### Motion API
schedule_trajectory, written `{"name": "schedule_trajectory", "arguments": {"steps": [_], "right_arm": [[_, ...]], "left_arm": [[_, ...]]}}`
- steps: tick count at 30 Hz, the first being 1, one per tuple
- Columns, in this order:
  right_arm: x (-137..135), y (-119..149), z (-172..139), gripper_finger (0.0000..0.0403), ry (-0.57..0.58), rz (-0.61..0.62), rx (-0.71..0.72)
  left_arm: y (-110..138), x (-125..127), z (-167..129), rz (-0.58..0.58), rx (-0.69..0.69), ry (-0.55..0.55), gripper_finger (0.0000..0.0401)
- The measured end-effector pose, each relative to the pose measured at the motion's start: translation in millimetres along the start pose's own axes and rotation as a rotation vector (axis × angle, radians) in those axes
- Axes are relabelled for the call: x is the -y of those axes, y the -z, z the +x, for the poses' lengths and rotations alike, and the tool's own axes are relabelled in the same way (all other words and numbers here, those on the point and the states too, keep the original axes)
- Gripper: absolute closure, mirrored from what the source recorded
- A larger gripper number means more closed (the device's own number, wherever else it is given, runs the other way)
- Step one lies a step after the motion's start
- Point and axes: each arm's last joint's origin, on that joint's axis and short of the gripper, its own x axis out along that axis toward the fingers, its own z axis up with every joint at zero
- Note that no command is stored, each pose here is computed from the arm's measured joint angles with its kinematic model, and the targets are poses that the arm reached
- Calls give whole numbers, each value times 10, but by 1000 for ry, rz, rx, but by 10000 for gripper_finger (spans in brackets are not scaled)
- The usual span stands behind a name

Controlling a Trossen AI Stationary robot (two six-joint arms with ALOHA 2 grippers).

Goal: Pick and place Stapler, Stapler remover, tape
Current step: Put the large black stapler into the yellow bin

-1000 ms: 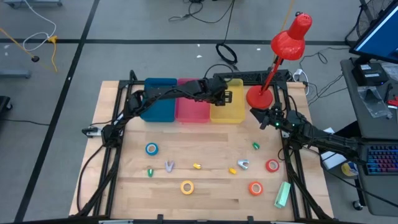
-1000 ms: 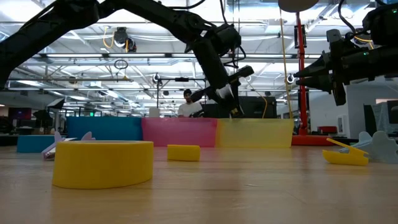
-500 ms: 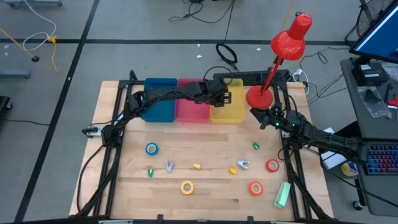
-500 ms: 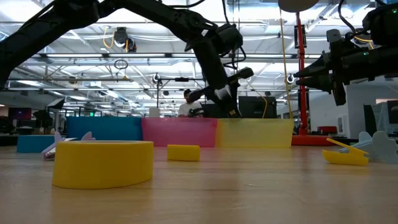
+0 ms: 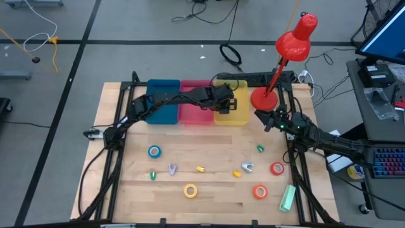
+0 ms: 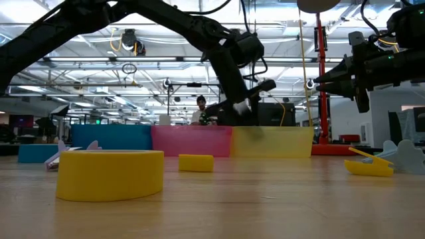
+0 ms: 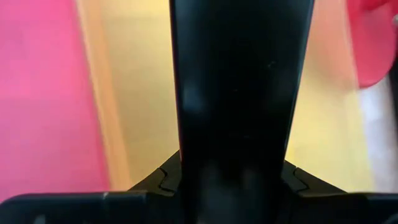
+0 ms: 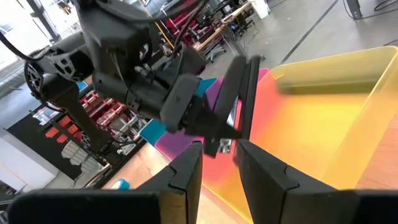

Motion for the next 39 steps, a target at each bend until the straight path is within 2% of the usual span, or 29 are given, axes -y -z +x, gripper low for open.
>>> {"name": "schedule_trajectory", "arguments": {"steps": [8, 14, 20, 24, 28, 31, 34, 39], "right_arm": [[0, -2, 1, 307, 4, -1, 5], [5, -7, 1, 307, 20, 0, 18], [6, -6, 2, 307, 22, -2, 19], [8, -9, 4, 307, 34, -53, 28], [2, -40, 7, 307, 62, -113, 79], [-25, -81, 7, 307, 49, -164, 127], [-37, -106, 4, 307, 58, -238, 159], [-68, -148, -4, 307, 32, -228, 207]], "left_arm": [[-42, 77, -125, 21, 3, 68, 274], [-2, 124, -236, 84, -61, 98, 274], [-6, 246, -626, 288, -57, 151, 274], [74, 311, -881, 477, -45, 167, 274], [245, 347, -982, 684, -82, 170, 274], [362, 377, -1009, 827, -127, 210, 274], [441, 398, -1027, 896, -152, 235, 274], [472, 415, -1036, 904, -156, 249, 274]]}}
